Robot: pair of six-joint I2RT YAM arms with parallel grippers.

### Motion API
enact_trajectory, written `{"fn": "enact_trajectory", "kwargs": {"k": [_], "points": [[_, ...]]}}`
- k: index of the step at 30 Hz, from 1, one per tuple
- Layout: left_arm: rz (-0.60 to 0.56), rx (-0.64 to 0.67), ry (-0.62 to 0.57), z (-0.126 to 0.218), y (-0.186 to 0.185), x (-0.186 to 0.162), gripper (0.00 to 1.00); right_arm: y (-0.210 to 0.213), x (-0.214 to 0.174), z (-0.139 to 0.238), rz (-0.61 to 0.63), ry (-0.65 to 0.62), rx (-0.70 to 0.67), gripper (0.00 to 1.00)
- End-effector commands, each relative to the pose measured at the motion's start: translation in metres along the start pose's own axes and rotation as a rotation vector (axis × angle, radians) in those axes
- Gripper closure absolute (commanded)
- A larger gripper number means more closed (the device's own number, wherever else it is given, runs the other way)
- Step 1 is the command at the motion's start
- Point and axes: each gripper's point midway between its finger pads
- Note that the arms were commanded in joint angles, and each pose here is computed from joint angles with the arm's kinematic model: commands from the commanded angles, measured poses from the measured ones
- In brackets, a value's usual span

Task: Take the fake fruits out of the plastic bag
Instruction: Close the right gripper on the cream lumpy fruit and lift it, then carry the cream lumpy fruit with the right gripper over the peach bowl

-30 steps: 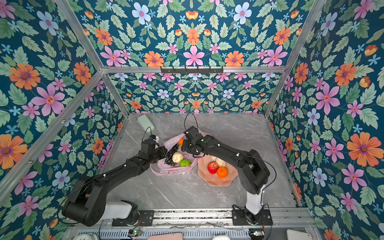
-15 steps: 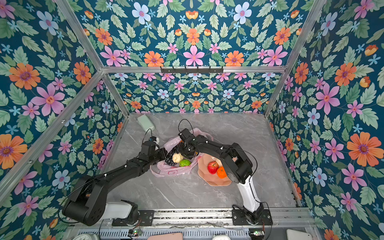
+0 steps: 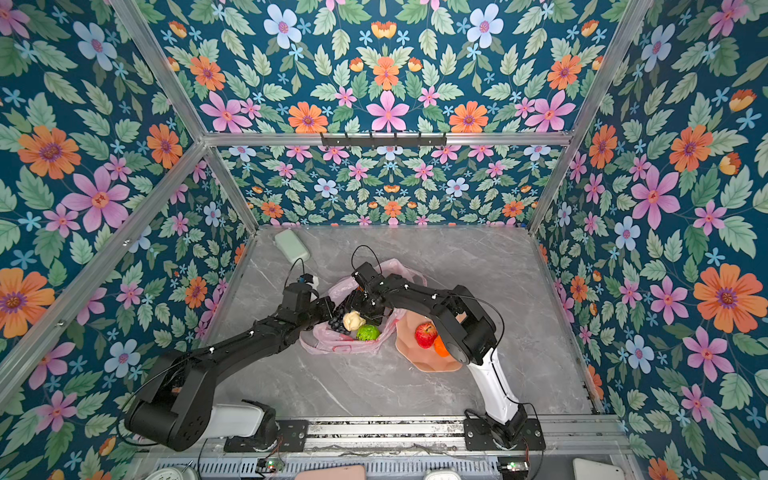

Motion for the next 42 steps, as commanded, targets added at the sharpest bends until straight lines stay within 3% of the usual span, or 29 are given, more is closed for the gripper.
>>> {"fn": "enact_trajectory", "kwargs": {"k": [1, 5, 12, 24, 38, 42], "points": [[0.002, -0.014, -0.011, -0.001, -0.003, 0.003, 1.00, 0.002, -0.002, -0.006, -0.015, 0.020, 0.010, 0.21], [0.003, -0.017, -0.010, -0.001, -0.004, 0.003, 1.00, 0.007, 0.000, -0.009, -0.015, 0.018, 0.030, 0.24], [0.003, -0.013, -0.011, 0.001, -0.003, 0.002, 1.00, 0.018, 0.009, 0.003, 0.026, -0.029, 0.057, 0.37], [0.006, -0.011, -0.011, 0.000, -0.003, 0.003, 1.00, 0.013, 0.021, 0.030, 0.116, -0.141, 0.001, 0.40], [0.000, 0.000, -0.017, 0.001, -0.002, 0.006, 1.00, -0.006, 0.022, 0.131, 0.397, -0.470, -0.196, 0.44], [-0.001, 0.003, -0.016, -0.001, -0.002, 0.006, 1.00, -0.026, 0.016, 0.158, 0.423, -0.531, -0.263, 0.45]]}}
Point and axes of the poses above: each gripper's point midway between its finger pads, its own z axis back along the fingers, its own y axis along the line the jaws close on, x = y × z
